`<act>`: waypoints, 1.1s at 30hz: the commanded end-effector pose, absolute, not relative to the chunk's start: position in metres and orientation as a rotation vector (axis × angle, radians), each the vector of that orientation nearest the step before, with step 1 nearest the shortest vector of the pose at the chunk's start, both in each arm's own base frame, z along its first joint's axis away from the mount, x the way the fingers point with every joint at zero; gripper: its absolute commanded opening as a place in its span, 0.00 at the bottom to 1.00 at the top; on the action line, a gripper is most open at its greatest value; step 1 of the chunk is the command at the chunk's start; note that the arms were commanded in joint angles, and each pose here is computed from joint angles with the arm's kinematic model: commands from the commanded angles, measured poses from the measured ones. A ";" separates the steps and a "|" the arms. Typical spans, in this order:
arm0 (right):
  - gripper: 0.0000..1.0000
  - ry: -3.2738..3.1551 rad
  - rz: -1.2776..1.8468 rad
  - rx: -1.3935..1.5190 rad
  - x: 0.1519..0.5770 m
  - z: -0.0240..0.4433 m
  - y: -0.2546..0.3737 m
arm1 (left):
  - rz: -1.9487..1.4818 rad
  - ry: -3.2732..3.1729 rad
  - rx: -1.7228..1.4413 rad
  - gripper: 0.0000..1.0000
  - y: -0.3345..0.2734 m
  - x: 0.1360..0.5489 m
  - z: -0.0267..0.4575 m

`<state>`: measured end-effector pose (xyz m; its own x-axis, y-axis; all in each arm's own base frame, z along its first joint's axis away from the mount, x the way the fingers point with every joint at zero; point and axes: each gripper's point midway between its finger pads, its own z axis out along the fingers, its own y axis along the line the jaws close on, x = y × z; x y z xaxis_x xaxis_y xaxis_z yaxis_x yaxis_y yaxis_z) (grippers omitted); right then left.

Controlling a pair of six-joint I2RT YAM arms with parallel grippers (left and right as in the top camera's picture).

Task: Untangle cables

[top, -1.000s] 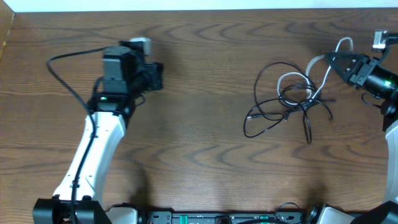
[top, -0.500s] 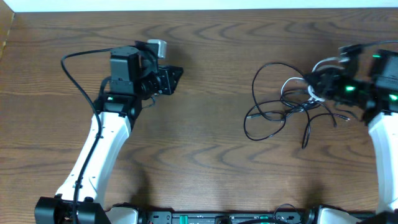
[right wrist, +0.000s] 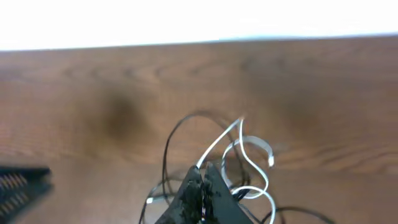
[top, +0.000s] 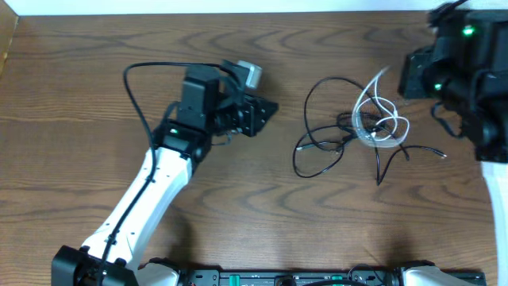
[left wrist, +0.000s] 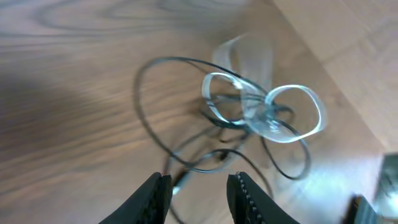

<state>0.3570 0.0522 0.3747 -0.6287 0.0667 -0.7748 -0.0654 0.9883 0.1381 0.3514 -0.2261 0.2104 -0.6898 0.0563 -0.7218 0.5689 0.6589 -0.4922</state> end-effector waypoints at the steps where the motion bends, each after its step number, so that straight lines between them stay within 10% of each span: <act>1: 0.01 2.146 0.142 0.025 0.345 0.419 0.042 | -1.008 2.152 0.592 0.35 -0.251 0.334 0.215; 8: 0.01 2.130 0.093 0.053 0.329 0.438 0.032 | -1.036 2.148 0.649 0.35 -0.267 0.321 0.214; 20: 0.02 2.527 0.071 0.065 0.337 0.343 0.038 | -1.029 2.137 0.671 0.37 -0.276 0.317 0.215; 25: 0.43 2.689 0.078 0.032 0.355 0.293 0.046 | -0.949 2.155 0.614 0.36 -0.266 0.329 0.211; 33: 0.64 2.890 0.238 -0.300 0.377 0.214 0.077 | -0.877 2.226 0.368 0.44 -0.220 0.360 0.205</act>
<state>0.3766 0.0589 0.2340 -0.9560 -0.0514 -0.2889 -0.0763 0.9942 0.0757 0.3471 -0.2414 0.2082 -0.6826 0.0694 -0.7275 0.5657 0.6804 -0.4659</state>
